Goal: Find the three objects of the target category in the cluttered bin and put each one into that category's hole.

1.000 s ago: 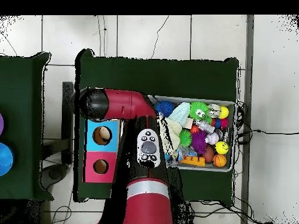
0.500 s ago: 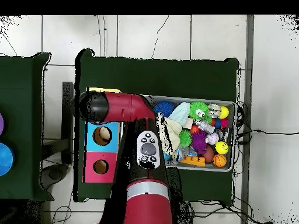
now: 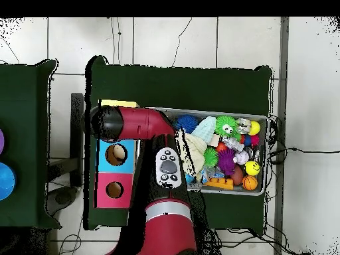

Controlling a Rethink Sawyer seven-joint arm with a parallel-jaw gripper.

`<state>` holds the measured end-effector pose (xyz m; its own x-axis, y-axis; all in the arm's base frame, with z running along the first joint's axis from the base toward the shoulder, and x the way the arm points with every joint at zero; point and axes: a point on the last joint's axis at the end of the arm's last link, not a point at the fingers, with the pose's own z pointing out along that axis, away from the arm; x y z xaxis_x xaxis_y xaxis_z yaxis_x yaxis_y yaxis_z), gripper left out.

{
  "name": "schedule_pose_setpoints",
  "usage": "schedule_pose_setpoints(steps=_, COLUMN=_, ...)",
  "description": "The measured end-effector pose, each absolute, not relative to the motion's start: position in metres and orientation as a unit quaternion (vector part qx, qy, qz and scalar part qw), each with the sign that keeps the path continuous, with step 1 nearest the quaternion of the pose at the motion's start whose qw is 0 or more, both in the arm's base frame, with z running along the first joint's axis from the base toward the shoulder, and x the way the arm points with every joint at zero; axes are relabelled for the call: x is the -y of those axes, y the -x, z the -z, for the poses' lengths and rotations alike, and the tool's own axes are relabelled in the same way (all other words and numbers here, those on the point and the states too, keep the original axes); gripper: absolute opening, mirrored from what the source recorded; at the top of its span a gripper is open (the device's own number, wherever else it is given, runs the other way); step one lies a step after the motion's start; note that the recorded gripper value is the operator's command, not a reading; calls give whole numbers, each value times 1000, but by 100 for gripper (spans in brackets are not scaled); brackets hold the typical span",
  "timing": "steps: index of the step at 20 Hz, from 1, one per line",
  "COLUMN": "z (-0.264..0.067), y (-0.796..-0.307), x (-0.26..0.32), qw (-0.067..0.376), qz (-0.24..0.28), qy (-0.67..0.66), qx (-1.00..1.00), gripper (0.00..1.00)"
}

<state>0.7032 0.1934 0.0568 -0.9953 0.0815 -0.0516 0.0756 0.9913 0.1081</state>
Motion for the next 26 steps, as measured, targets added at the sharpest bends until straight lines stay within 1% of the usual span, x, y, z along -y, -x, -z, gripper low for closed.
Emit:
schedule_pose_setpoints(steps=7, z=-21, y=-694, x=-196, qw=27, qz=-51, qy=-38, qx=-998, gripper=0)
schedule_pose_setpoints(steps=11, z=-22, y=-701, x=-194, qw=46, qz=-49, qy=-37, qx=-997, gripper=0)
schedule_pose_setpoints(steps=19, z=-20, y=-705, x=-192, qw=69, qz=-44, qy=-29, qx=-996, gripper=0)
schedule_pose_setpoints(steps=20, z=-20, y=-705, x=-191, qw=73, qz=-43, qy=-28, qx=-996, gripper=100)
schedule_pose_setpoints(steps=22, z=-18, y=-706, x=-194, qw=80, qz=-44, qy=-26, qx=-996, gripper=100)
schedule_pose_setpoints(steps=26, z=-18, y=-706, x=-194, qw=81, qz=-43, qy=-24, qx=-996, gripper=100)
